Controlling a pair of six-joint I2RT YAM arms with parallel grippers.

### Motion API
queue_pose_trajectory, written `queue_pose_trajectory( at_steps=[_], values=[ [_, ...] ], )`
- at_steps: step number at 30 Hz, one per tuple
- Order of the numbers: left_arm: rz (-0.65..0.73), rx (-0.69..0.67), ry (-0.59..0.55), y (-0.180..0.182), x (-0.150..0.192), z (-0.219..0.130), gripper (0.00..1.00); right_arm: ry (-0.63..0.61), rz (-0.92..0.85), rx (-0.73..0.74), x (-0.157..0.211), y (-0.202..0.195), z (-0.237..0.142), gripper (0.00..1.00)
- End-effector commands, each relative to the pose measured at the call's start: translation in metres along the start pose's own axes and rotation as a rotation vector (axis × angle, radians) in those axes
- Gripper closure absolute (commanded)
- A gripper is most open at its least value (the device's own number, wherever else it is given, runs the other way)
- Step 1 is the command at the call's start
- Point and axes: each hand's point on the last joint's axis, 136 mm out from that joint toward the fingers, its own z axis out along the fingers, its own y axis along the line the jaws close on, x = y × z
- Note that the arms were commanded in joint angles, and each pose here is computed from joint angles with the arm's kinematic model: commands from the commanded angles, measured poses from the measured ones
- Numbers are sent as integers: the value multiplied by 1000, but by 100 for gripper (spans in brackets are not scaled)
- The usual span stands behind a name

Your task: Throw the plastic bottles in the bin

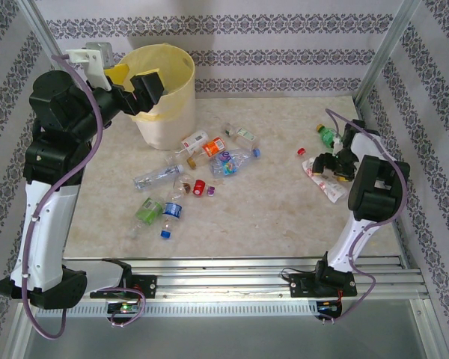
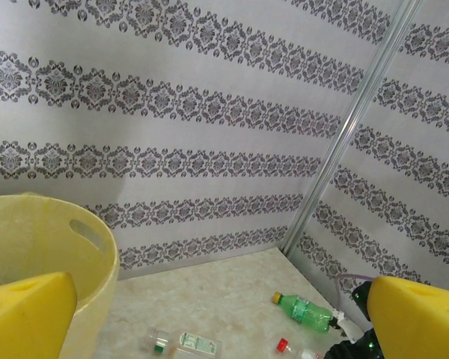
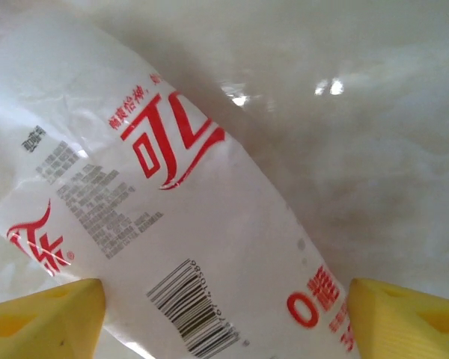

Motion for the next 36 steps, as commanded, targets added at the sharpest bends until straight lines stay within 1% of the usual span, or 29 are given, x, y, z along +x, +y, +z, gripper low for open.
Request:
queue_pose_trajectory(
  at_steps=[1,5,10,13,17,22,26,29,34,36],
  values=[
    [-10,16,-4,-4,1,3,0,72,-38,-25,21,20,9,23],
    [-13,19,2,-4,4,4,0,111,-61,-9,32,32,18,29],
    [-15,13,1,-3,6,3,0,135,-98,9,43,49,22,45],
    [-25,-2,10,1,10,4,0,118,-126,10,45,60,20,51],
    [-52,3,34,2,21,10,0,93,-149,-14,48,79,12,64],
    [-96,20,57,1,37,20,0,23,-171,-71,47,106,-5,74],
    [-157,43,92,-3,56,32,0,-66,-196,-129,41,131,-30,76],
    [-244,62,134,-4,74,46,0,-150,-235,-186,35,156,-56,76],
    [-344,103,225,-18,109,72,0,-306,-326,-326,30,211,-111,76],
    [-373,94,274,-22,128,85,0,-362,-369,-366,31,232,-130,76]
  ],
)
